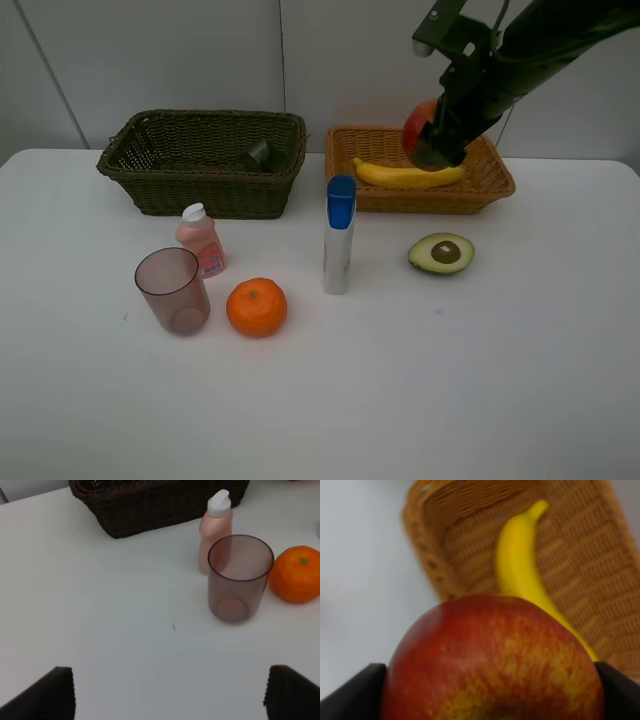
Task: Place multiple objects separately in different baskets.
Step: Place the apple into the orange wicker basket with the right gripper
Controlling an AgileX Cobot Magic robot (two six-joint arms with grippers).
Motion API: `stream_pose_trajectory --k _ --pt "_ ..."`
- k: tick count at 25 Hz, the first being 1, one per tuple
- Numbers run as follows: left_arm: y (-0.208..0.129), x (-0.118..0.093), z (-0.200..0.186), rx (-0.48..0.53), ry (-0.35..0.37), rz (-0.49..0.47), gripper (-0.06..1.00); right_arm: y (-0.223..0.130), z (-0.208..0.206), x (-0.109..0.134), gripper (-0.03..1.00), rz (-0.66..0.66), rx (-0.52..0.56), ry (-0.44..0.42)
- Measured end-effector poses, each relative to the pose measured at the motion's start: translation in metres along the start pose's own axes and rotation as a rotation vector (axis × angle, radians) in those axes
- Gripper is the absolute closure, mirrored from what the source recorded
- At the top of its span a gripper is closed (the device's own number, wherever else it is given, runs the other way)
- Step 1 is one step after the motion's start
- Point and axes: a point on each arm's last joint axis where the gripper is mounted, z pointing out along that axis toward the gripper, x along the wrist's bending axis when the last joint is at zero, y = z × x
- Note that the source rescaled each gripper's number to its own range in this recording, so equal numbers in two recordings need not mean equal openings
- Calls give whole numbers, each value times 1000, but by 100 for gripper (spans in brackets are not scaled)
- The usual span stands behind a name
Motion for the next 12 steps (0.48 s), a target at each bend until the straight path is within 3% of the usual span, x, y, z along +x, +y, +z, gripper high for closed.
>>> stream_pose_trajectory --k 5,12 --pt "0 0 0 0 0 0 -6 -9 5 -27 25 77 -90 -136" --pt "0 0 0 0 0 0 -6 -29 34 -50 25 196 -146 -243"
